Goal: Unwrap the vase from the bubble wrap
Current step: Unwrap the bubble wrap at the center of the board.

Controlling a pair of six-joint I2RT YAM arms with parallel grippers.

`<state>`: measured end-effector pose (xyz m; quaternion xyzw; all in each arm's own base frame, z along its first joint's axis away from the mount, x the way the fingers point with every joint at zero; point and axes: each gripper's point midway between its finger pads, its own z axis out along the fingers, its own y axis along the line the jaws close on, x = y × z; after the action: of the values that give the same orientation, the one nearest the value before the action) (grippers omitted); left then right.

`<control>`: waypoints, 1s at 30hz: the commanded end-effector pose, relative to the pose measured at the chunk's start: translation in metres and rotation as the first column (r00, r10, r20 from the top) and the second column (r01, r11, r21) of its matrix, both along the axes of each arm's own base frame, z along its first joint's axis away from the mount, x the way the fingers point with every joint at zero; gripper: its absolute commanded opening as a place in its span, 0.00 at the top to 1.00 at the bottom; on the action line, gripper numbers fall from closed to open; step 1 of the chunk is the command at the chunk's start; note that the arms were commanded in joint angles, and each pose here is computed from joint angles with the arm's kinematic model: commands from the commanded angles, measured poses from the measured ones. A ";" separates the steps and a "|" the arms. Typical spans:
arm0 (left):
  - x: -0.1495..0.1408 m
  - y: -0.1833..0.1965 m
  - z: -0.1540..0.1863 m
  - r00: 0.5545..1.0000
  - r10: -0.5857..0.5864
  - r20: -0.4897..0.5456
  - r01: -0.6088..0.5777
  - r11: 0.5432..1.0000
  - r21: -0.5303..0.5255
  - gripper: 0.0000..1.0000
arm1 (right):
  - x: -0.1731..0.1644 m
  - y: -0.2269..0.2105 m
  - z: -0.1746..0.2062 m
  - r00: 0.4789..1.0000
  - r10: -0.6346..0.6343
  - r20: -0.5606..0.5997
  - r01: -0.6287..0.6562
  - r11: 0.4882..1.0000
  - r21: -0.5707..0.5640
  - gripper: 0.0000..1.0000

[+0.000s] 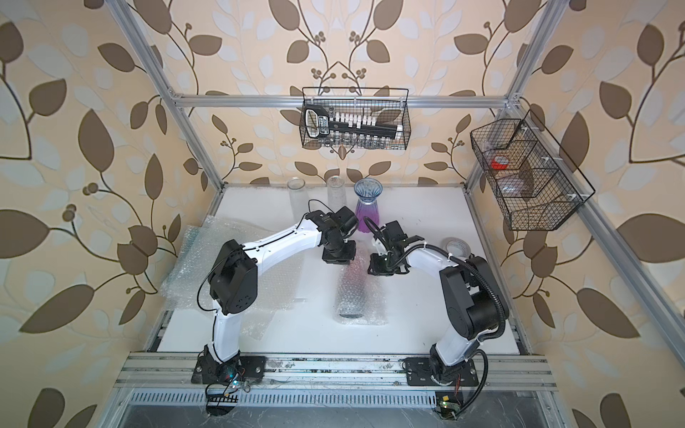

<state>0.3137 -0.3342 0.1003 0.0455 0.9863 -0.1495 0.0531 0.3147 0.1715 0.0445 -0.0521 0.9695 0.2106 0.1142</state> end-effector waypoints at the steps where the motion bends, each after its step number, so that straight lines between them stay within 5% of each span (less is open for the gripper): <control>1: -0.013 0.017 -0.016 0.999 -0.011 -0.045 0.016 0.995 0.096 0.95 | 0.003 -0.004 0.009 0.999 -0.007 0.044 0.007 1.000 -0.012 0.82; 4: -0.015 0.020 -0.017 0.999 -0.011 -0.046 0.015 0.994 0.105 0.98 | -0.001 -0.006 0.010 0.999 -0.008 0.048 0.009 1.000 -0.013 1.00; 25: -0.014 0.065 -0.015 1.000 0.008 0.023 -0.013 0.977 0.212 1.00 | -0.015 -0.059 0.014 0.965 -0.260 -0.001 0.258 0.957 0.136 1.00; 30: -0.012 0.065 0.001 0.998 -0.022 0.053 0.011 0.979 0.202 0.98 | -0.012 -0.063 0.026 0.963 -0.270 0.026 0.265 0.957 0.119 0.72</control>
<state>0.3005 -0.2888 0.0679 0.0537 0.9955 -0.0623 0.0463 0.2976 0.1152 0.0583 0.0758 0.9521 0.2582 0.1454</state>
